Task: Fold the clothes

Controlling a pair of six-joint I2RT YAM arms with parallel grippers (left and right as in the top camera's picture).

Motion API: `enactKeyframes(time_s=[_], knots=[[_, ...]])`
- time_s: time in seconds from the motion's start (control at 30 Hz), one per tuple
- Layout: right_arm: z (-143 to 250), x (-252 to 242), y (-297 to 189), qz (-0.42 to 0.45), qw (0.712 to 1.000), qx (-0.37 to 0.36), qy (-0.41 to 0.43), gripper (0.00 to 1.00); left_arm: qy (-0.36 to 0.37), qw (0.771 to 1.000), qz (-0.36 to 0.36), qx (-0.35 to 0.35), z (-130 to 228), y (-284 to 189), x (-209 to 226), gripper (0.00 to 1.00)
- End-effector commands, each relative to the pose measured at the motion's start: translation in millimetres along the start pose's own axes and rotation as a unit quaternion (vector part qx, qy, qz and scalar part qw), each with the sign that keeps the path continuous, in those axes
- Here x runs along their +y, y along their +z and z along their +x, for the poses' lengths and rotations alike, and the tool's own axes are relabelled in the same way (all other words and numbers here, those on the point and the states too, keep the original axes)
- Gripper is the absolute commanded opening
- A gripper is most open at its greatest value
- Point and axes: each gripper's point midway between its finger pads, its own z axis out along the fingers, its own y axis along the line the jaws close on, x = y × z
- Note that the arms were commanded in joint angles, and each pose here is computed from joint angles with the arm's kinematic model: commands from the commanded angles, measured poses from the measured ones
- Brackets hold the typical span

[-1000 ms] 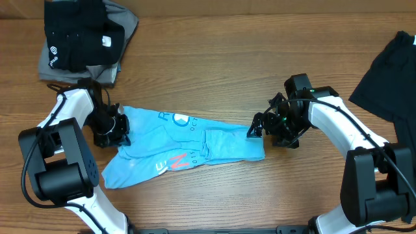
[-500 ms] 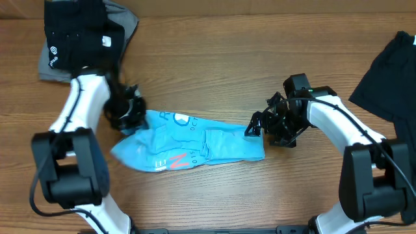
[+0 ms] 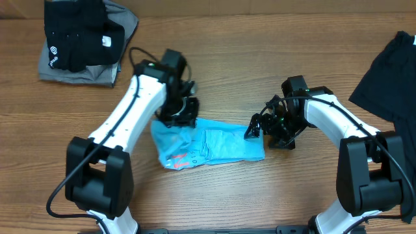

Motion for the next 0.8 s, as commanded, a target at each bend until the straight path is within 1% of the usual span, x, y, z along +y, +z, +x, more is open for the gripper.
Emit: enactKeyframes(time_s=[0.0, 0.1, 0.43, 0.63, 0.77], knots=[[1, 1, 4, -0.006, 1.0, 0.005, 0.0, 1.0, 0.032, 0.998, 0.042, -0.031, -8, -16, -46, 0.04], [0, 1, 4, -0.006, 1.0, 0.004, -0.001, 1.0, 0.059, 0.996, 0.051, -0.033, -4, -9, -68, 0.04], [0, 2, 4, -0.006, 1.0, 0.003, 0.0, 1.0, 0.084, 0.995, 0.058, -0.018, 17, 7, -111, 0.04], [0, 2, 4, -0.006, 1.0, 0.003, 0.01, 1.0, 0.098, 0.993, 0.061, -0.014, 26, 12, -125, 0.04], [0, 2, 4, -0.008, 1.0, 0.003, 0.011, 1.0, 0.108, 0.992, 0.065, -0.019, 26, 14, -132, 0.06]])
